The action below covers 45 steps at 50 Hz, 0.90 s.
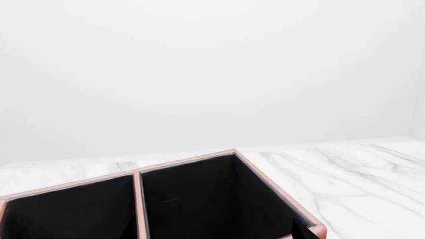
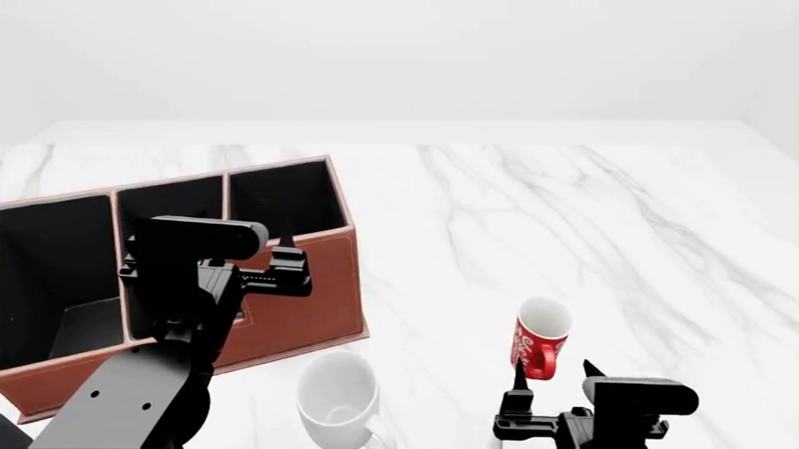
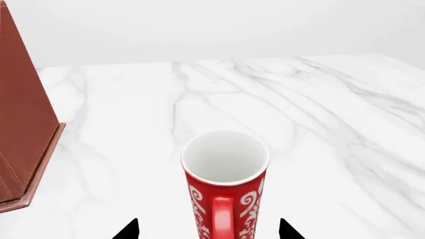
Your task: Pick up the red mug and place it to the right of the caddy.
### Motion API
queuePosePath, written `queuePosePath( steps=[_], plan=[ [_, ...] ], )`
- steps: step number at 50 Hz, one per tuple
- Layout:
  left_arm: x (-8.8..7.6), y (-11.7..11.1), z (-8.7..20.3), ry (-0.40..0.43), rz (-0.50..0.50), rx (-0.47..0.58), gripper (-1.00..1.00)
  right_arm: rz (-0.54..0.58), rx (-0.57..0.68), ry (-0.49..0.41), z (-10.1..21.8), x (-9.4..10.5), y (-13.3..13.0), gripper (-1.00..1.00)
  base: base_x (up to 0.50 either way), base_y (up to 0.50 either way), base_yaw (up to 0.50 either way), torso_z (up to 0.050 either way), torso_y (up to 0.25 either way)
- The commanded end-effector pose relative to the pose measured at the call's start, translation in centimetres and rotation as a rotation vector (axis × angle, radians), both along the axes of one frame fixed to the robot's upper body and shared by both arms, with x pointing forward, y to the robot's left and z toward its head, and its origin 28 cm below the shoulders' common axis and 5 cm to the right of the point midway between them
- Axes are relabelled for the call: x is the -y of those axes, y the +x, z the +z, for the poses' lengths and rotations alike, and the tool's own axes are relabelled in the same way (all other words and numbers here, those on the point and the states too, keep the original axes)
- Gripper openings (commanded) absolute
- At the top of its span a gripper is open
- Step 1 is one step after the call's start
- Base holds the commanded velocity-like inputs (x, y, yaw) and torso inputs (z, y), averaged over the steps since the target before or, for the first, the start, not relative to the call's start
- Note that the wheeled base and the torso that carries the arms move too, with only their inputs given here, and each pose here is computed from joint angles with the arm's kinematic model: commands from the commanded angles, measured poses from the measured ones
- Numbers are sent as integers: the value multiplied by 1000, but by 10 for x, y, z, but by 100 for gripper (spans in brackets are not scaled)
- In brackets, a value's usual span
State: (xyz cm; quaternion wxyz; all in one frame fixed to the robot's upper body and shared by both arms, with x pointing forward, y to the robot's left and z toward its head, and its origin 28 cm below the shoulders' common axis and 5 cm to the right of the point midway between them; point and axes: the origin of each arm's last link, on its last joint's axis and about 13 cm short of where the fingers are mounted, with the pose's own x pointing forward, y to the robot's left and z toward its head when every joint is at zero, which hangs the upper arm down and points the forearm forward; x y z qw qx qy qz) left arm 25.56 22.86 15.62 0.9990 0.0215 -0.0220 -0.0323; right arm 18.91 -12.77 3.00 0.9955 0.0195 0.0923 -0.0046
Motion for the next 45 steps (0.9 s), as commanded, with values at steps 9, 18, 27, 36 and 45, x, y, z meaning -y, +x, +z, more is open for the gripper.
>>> queuePosePath(
  steps=[9,18,27,36,45],
  plan=[
    [-1,0,-1,-4,3,-2,100,-29,-66,-25,-5,-1,5,100,0,0,0,0,0],
    [-1,0,-1,-3,2,-2,100,-31,-84,-25,-10,1,11,100,0,0,0,0,0],
    [-1,0,-2,-2,1,-6,100,-47,-129,-10,-18,4,27,100,0,0,0,0,0],
    [-1,1,-3,-1,1,-9,100,-43,-139,-18,-20,4,29,100,0,0,0,0,0],
    [-1,1,-4,0,0,-11,100,-26,-134,-16,-20,3,28,-100,0,0,0,0,1]
  ],
)
